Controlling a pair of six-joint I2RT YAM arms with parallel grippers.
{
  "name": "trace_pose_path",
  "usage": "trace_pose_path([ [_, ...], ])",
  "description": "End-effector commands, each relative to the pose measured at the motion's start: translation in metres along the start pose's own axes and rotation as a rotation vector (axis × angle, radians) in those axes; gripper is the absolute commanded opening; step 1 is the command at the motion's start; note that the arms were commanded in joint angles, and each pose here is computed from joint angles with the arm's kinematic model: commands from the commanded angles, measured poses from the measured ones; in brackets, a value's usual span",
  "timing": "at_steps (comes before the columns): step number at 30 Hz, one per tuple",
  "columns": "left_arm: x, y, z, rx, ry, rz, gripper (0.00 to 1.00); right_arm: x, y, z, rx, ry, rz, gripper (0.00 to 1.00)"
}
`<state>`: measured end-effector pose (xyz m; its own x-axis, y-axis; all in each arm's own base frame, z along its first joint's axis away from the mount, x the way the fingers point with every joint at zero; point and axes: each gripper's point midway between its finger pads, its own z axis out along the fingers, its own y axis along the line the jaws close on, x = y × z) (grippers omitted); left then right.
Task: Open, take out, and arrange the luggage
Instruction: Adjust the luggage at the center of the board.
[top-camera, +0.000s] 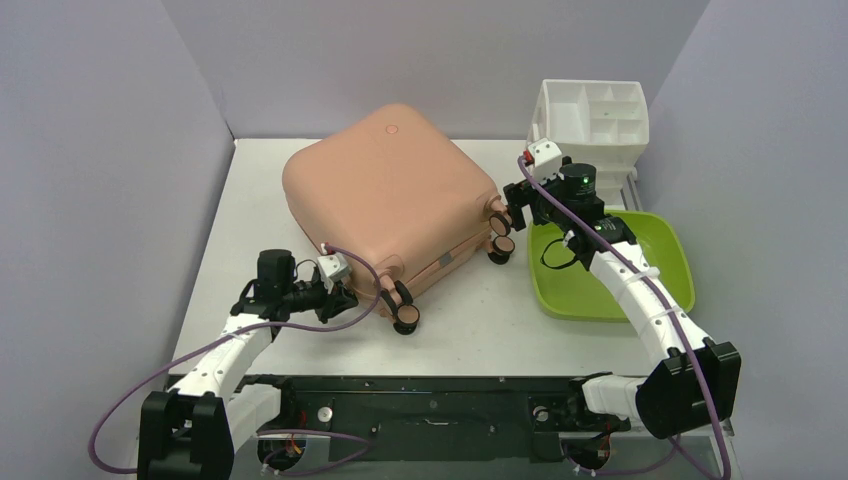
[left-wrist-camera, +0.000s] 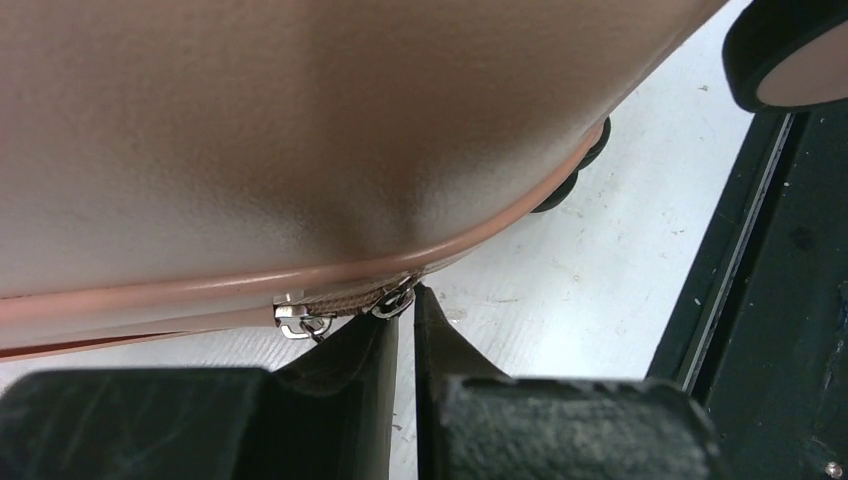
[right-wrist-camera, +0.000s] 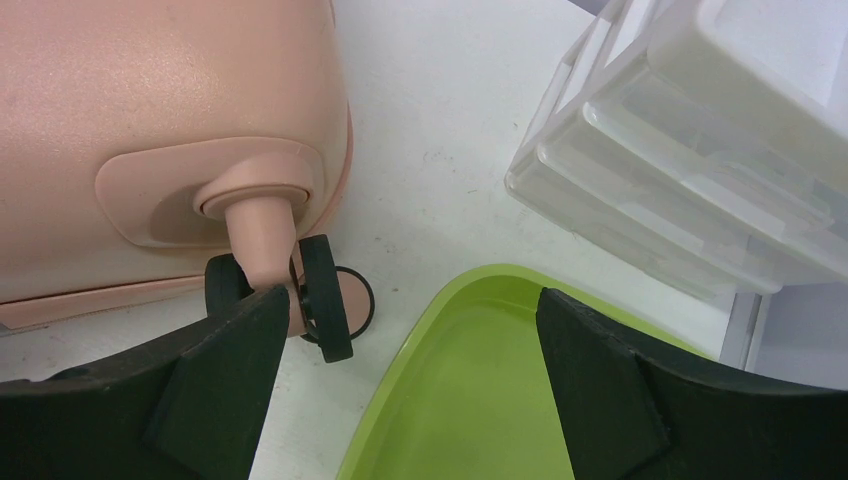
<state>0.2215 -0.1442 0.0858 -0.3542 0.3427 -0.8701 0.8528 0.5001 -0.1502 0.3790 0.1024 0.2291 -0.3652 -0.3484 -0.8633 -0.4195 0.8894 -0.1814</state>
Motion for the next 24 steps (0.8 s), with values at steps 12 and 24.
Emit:
trace_pose_path([
  [12, -0.042, -0.02, -0.004, 0.156, -0.121, 0.154, 0.0, -0.02, 0.017, 0.011, -0.106, -0.063, 0.026, 0.87],
  [24, -0.035, -0.051, -0.006, 0.311, -0.102, 0.247, 0.0, -0.009, 0.034, 0.022, -0.198, -0.016, 0.062, 0.87],
])
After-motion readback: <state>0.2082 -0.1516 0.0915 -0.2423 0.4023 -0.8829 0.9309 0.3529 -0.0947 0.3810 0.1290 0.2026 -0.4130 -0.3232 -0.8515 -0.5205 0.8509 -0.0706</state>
